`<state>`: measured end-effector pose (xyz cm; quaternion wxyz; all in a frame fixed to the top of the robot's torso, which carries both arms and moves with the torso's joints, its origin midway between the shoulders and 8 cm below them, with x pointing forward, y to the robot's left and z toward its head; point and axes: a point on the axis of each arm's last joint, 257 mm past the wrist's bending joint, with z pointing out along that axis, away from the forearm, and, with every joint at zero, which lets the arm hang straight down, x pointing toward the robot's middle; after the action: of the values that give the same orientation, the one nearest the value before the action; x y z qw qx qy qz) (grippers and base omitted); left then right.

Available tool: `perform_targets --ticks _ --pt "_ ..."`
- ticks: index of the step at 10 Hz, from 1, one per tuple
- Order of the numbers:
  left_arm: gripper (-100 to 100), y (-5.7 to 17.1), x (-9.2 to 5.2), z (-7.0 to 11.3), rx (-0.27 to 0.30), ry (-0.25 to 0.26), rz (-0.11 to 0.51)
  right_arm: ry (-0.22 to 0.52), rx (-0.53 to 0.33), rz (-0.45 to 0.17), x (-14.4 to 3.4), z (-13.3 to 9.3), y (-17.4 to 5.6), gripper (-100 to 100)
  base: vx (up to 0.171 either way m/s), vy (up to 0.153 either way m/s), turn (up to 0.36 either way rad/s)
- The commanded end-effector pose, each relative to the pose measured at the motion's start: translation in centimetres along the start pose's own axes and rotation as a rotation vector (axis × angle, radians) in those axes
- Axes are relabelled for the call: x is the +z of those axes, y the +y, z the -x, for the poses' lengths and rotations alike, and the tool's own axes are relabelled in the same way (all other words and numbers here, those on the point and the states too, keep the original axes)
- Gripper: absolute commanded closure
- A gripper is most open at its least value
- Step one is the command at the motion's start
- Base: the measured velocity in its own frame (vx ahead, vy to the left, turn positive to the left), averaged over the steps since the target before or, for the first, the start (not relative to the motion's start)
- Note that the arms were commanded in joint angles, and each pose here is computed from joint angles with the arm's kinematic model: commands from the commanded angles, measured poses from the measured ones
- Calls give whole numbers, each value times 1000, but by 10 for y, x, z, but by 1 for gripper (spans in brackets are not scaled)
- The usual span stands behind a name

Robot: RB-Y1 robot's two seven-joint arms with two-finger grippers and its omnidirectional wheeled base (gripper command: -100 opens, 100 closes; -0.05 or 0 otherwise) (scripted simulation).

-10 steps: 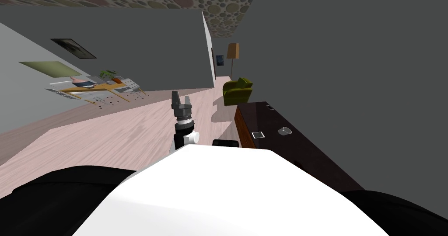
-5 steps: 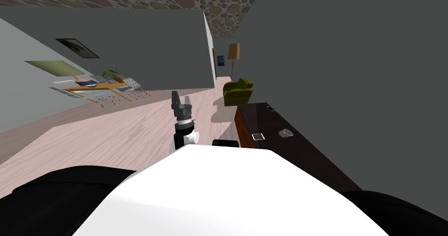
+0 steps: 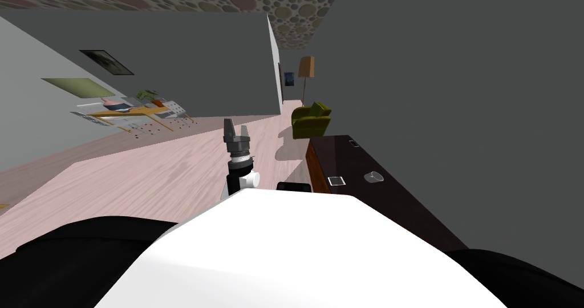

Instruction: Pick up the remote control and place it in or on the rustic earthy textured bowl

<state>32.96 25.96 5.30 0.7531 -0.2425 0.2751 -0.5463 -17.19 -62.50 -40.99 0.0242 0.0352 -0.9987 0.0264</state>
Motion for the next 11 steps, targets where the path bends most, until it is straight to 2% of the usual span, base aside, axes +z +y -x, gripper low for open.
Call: perform_targets --ticks 1,3,5,6,7,11 --pt "0 0 0 0 0 0 0 -26 12 16 -7 20 -2 100 38 -55 34" --pt "0 0 0 0 0 0 0 -50 18 38 -16 44 -5 100 54 -77 37" --pt "0 0 0 0 0 0 0 -52 15 53 -22 52 -5 100 59 -55 28" --pt "0 0 0 0 0 0 0 -53 17 46 -18 50 -6 100 26 -13 14" --pt "0 0 0 0 0 0 0 -54 17 48 -18 51 -5 -100 7 -4 4" --pt "0 0 0 0 0 0 0 -55 17 48 -18 52 -5 -100 0 0 0"
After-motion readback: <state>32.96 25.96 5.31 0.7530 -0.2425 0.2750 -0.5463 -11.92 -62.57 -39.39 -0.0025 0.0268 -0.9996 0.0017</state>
